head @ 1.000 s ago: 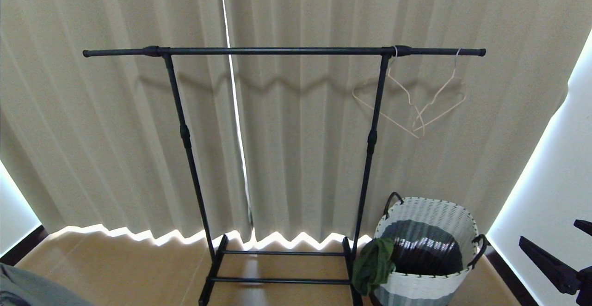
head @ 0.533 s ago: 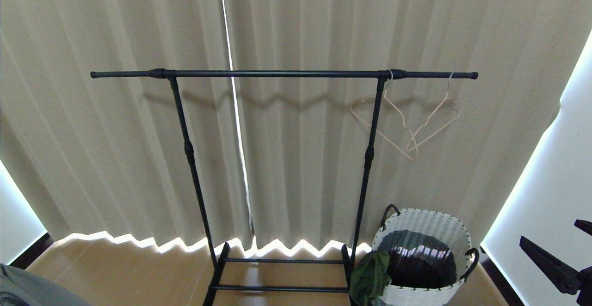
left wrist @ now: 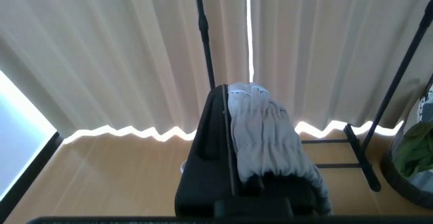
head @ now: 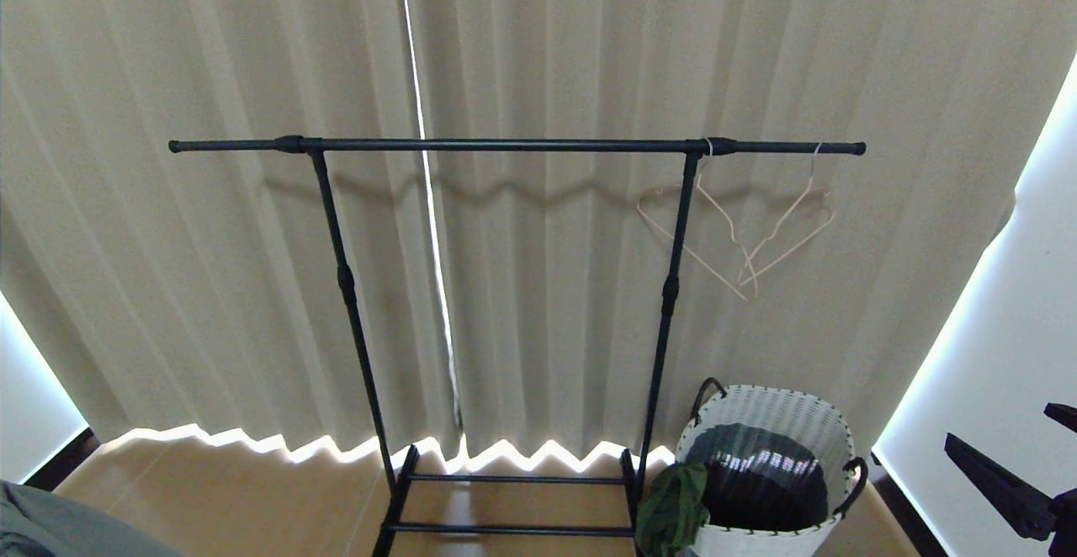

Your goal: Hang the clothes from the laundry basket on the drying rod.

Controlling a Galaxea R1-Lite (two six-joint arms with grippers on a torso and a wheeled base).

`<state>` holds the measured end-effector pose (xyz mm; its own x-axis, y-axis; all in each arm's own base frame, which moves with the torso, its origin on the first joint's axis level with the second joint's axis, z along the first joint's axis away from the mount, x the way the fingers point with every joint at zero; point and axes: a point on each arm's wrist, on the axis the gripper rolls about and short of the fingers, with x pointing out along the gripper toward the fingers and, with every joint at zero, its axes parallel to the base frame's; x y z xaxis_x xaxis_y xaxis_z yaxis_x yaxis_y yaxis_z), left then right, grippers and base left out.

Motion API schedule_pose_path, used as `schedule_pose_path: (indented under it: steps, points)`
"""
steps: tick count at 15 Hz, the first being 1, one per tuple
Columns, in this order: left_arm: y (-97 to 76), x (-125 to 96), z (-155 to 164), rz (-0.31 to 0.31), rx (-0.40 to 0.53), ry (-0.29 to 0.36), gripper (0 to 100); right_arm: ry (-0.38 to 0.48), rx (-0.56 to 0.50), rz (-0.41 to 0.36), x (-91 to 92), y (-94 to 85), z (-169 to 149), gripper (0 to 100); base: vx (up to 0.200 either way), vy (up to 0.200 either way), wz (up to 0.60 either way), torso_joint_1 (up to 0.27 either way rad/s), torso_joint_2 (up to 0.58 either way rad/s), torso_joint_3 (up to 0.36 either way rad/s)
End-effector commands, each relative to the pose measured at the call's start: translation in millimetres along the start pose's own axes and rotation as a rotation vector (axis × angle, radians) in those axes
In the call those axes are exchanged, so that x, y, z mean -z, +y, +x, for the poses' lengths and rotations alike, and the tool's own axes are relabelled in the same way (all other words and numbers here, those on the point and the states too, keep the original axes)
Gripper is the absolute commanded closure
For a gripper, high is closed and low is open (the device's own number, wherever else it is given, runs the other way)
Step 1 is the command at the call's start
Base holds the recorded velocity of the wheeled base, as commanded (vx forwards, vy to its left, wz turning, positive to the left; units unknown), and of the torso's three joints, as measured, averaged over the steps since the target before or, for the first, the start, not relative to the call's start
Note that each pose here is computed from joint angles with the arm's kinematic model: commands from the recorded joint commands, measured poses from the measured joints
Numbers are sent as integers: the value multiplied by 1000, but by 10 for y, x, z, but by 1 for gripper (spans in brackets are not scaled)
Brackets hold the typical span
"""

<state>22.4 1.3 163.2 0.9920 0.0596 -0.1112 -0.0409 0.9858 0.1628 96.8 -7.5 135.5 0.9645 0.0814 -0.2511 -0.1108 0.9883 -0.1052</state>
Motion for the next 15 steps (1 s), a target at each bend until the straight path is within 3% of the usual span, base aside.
schedule_pose_path:
  steps: [1,8,15]
  points:
    - [1,0,-6,0,-1,-3,100,-3,0,-1,-10,-2,3,0,0,0,0,0,0,0]
    - [-1,12,-8,2,1,-2,100,0,-1,1,-4,-2,5,0,0,-200,0,7,3,0]
    - [-4,20,-5,9,7,-3,100,-6,2,0,-12,-2,-2,0,0,0,0,0,0,0]
